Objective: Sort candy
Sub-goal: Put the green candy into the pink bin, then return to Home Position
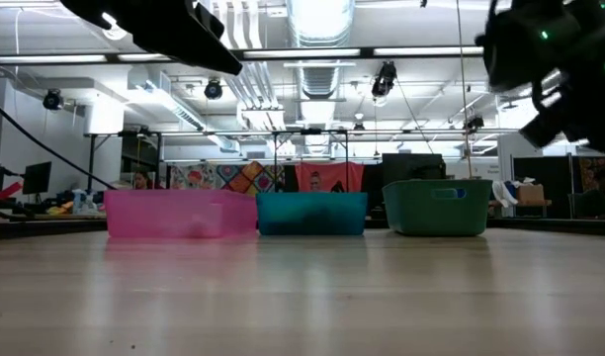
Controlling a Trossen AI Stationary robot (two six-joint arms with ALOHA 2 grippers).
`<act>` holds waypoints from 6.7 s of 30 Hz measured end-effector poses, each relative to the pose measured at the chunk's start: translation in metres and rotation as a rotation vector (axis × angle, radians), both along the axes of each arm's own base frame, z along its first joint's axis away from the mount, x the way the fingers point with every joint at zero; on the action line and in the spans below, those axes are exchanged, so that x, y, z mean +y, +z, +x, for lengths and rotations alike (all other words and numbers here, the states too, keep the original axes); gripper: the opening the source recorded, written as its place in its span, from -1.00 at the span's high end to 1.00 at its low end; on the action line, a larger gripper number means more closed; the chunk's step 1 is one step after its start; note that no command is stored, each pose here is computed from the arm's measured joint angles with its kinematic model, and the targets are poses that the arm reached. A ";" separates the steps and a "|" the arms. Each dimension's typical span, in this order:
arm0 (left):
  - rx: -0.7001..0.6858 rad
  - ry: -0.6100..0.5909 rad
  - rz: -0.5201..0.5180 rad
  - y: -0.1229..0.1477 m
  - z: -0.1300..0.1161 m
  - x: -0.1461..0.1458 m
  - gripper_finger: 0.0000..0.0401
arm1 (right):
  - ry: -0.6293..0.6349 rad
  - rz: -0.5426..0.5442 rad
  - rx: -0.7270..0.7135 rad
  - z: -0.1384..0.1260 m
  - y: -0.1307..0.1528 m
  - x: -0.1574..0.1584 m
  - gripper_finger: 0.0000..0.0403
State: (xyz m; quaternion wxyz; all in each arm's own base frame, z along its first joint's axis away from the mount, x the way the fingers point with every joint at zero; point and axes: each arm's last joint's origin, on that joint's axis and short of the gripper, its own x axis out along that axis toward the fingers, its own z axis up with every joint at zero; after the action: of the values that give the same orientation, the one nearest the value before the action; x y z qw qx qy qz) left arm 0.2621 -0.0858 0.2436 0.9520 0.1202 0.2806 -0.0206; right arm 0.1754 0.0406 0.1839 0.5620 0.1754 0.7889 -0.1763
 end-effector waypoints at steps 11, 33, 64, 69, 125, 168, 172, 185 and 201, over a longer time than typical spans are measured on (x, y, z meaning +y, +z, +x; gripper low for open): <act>-0.017 0.025 0.010 0.002 0.003 0.009 1.00 | 0.128 -0.003 -0.026 0.000 -0.035 -0.001 0.21; 0.042 0.072 -0.008 0.010 -0.016 0.017 1.00 | 0.170 0.076 -0.193 0.018 -0.022 0.004 0.96; -0.523 0.147 -0.120 0.007 -0.118 0.052 1.00 | 0.393 -0.364 -1.674 0.215 0.034 -0.058 0.96; -0.537 0.158 -0.129 0.010 -0.119 0.053 1.00 | 0.344 -0.377 -1.656 0.243 0.023 -0.075 0.96; -0.481 0.141 -0.058 0.001 -0.124 0.057 1.00 | 0.504 -0.413 -1.628 0.167 0.037 -0.085 0.41; -0.648 0.182 -0.186 -0.069 -0.167 0.077 1.00 | 0.400 -0.665 -1.984 -0.075 0.005 -0.055 0.71; -0.642 0.184 -0.188 -0.070 -0.167 0.077 1.00 | 0.391 -0.749 -1.931 -0.080 0.002 -0.056 0.73; -0.614 0.200 -0.244 -0.072 -0.165 0.076 1.00 | 0.330 -0.642 -1.751 -0.076 -0.018 -0.057 0.80; -0.574 0.210 -0.263 -0.076 -0.161 0.075 1.00 | -0.003 -0.385 -1.642 -0.066 -0.034 -0.059 0.81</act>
State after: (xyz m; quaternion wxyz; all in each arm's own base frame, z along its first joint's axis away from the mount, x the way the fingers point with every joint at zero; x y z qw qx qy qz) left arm 0.1007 -0.0104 0.1673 0.9965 -0.0322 0.0069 0.0765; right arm 0.1091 -0.0182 0.1496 0.9770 0.1500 0.0859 -0.1250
